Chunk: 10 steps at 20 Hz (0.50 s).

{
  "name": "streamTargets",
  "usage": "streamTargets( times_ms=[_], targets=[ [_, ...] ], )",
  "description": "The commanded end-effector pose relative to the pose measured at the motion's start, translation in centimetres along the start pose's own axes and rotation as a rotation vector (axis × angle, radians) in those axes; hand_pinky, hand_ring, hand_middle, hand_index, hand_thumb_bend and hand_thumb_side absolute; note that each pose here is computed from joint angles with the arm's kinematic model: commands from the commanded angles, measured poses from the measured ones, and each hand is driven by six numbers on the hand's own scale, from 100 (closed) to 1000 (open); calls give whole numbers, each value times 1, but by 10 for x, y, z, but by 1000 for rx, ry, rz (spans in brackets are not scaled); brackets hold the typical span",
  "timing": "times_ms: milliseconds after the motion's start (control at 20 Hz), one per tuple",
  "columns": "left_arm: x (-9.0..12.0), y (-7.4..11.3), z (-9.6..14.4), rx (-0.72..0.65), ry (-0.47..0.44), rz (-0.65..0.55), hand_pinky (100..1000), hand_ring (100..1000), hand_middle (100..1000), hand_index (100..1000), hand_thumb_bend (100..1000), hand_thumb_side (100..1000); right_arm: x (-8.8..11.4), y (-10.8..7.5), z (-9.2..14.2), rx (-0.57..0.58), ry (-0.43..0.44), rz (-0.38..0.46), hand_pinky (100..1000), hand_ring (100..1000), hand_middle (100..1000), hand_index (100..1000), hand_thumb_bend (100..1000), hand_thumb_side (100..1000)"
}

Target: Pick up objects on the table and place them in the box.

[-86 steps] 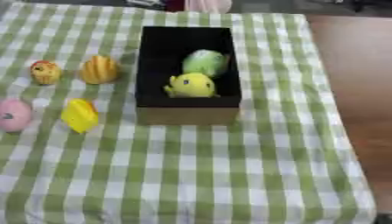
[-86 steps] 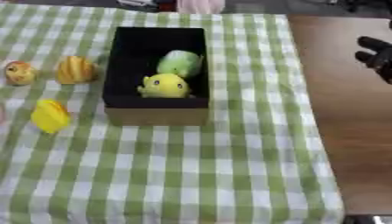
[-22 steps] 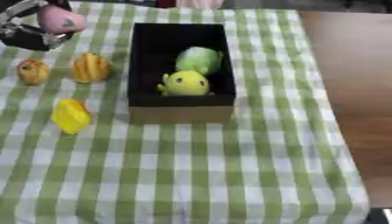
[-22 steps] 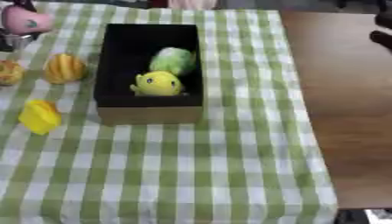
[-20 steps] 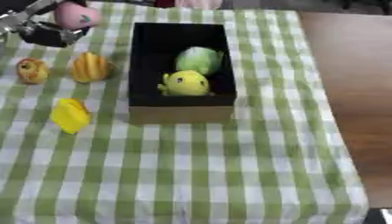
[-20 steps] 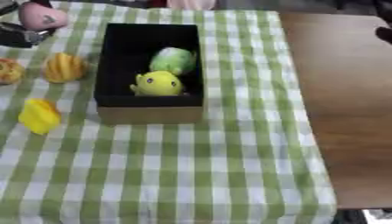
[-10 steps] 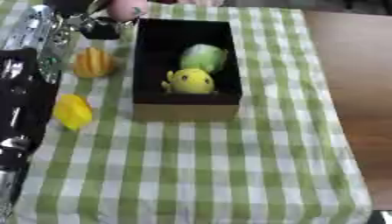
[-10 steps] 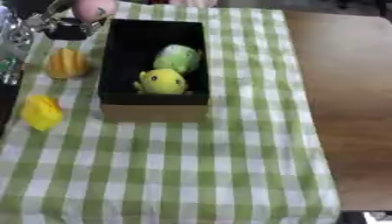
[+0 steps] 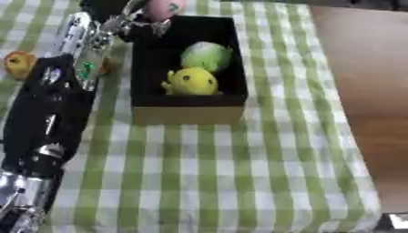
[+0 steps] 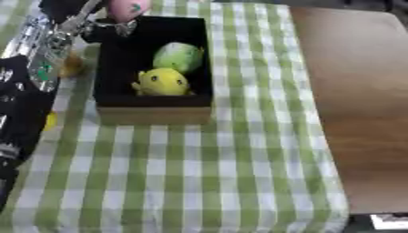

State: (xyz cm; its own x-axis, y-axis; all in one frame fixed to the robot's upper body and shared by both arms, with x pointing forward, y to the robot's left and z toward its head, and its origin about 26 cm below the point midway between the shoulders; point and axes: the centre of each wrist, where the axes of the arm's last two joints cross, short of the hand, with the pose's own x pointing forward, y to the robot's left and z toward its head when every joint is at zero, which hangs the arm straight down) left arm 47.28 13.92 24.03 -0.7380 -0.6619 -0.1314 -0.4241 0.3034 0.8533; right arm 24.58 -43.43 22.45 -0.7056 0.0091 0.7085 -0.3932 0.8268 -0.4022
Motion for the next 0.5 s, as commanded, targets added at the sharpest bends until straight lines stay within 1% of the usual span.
streamTargets(
  times_ms=[50,150,200,250,300,350,400,450,500],
  targets=[
    [6,4,-6,-5,-5,17,642,472,395,528,100,103,6,-7,-6,36,20,33,1000,1000,623,993,100,880],
    [7,-1,-4,-59,-15,15,679,505,433,567,100,133,6,-7,-5,36,26,31,1000,1000,623,993,100,880],
    [7,-2,-3,-83,-21,10,700,531,461,600,100,164,5,-7,-5,37,26,30,1000,1000,622,993,100,880],
    [7,-4,-2,-112,-27,0,735,583,511,665,102,207,5,-7,-5,38,27,28,1000,1000,622,993,100,880],
    [7,-4,-1,-140,-34,-12,797,682,605,762,158,266,5,-7,-5,38,28,27,1000,1000,622,993,100,881],
    [7,-4,-1,-168,-42,-29,851,755,665,806,211,313,5,-7,-5,37,31,25,1000,1000,622,993,100,881],
    [7,-4,-1,-192,-48,-47,887,798,713,838,255,358,4,-7,-4,36,34,23,1000,1000,621,993,100,882],
    [6,-3,-1,-210,-54,-64,922,836,755,869,328,424,4,-7,-4,35,37,22,1000,1000,621,993,100,882],
    [6,-2,-1,-223,-59,-79,952,863,778,891,441,528,4,-7,-3,34,39,21,1000,1000,621,993,100,882]
  ],
)
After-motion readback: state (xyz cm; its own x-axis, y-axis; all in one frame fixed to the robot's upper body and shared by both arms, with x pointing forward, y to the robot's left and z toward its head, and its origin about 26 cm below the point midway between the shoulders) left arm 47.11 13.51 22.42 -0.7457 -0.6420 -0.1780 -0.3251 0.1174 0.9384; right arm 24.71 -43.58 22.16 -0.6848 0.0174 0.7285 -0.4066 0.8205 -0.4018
